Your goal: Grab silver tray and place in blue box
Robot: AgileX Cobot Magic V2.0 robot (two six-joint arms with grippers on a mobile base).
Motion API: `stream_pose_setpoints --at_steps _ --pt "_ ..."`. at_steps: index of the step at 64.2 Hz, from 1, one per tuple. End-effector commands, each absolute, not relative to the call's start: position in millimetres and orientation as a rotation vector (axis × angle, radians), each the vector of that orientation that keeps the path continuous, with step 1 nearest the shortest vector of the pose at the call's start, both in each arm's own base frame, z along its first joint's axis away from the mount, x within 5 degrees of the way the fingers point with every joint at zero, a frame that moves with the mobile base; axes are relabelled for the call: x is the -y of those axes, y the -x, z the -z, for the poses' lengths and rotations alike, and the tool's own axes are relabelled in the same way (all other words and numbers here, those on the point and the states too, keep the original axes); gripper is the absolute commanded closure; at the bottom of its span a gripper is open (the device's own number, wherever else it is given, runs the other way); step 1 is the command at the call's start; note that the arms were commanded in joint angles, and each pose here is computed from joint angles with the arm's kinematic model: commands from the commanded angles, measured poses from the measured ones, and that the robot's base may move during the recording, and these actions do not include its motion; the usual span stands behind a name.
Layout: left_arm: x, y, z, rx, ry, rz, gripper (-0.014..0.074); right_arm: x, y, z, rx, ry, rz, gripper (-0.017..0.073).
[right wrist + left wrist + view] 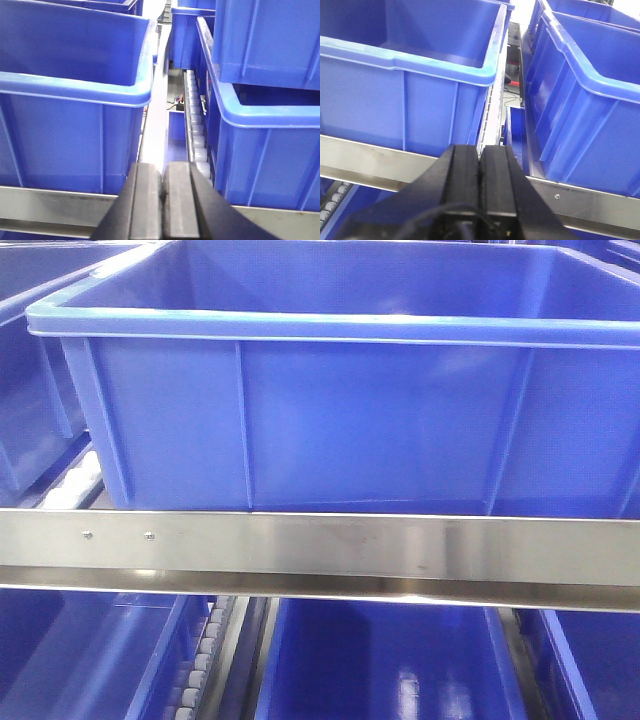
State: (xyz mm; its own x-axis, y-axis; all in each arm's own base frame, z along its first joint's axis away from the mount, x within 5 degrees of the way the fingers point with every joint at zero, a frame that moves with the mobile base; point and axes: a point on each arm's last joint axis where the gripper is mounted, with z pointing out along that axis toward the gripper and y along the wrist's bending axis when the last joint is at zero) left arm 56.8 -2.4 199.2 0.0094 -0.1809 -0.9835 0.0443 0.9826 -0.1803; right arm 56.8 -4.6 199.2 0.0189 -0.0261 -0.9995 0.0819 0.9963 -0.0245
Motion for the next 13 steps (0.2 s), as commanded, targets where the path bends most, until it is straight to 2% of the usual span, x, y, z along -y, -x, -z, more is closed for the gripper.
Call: stream_pose_setpoints --at_steps 1,13 --pt "2.0 -54.6 -209.7 -1.438 0.106 0.183 0.0690 4.8 -54.7 -207.0 -1.450 -0.038 0.099 0.0506" --pt "2.0 -54.6 -209.7 -1.438 0.106 0.183 0.0690 4.8 -54.7 -207.0 -1.450 -0.038 0.099 0.0506"
